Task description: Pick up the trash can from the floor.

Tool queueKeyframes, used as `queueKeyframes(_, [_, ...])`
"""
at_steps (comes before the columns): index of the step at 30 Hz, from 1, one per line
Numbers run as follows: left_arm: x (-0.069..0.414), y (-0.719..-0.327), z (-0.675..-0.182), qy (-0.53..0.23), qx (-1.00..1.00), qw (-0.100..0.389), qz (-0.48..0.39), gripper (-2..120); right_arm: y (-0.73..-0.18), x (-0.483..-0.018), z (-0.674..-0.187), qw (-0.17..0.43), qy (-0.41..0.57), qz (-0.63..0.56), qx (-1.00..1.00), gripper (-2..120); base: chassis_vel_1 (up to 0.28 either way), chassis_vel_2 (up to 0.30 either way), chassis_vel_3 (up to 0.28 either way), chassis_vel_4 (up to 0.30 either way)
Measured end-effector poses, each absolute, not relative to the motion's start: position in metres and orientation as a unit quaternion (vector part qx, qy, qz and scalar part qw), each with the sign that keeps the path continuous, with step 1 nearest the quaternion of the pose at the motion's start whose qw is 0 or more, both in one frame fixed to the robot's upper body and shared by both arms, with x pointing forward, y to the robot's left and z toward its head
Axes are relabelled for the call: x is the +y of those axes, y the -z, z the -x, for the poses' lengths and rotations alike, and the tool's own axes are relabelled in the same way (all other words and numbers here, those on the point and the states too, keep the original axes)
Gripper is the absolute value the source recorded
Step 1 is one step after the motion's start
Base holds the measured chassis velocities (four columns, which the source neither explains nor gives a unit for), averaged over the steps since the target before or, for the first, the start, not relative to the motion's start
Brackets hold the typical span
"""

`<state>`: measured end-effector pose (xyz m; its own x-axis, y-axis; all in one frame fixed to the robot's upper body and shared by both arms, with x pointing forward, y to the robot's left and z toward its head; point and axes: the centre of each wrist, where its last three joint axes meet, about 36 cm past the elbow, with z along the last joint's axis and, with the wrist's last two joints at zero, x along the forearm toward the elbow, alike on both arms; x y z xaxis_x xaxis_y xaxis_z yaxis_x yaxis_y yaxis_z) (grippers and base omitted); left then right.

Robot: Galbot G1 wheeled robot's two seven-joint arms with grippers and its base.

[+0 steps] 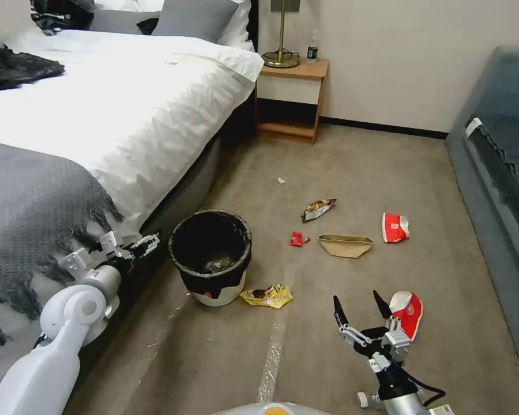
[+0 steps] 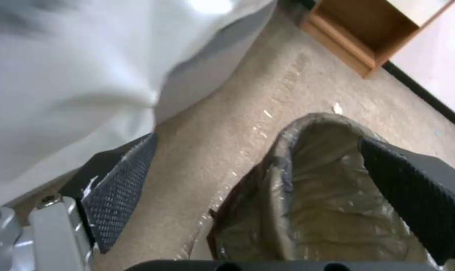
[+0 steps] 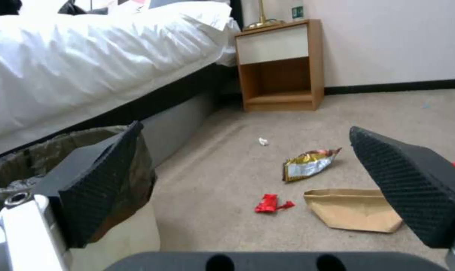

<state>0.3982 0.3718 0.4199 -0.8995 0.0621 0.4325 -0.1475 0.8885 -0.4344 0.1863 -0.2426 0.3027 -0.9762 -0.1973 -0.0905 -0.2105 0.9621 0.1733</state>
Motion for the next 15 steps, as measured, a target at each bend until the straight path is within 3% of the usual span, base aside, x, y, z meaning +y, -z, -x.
queueKeyframes(15, [0.336,-0.39,-0.416,-0.179,-0.943,0.279,0.002,95,-0.297,-0.249,-0.191,0.038,-0.095,0.094,0.99,100,0.0,0.0,0.0,0.0])
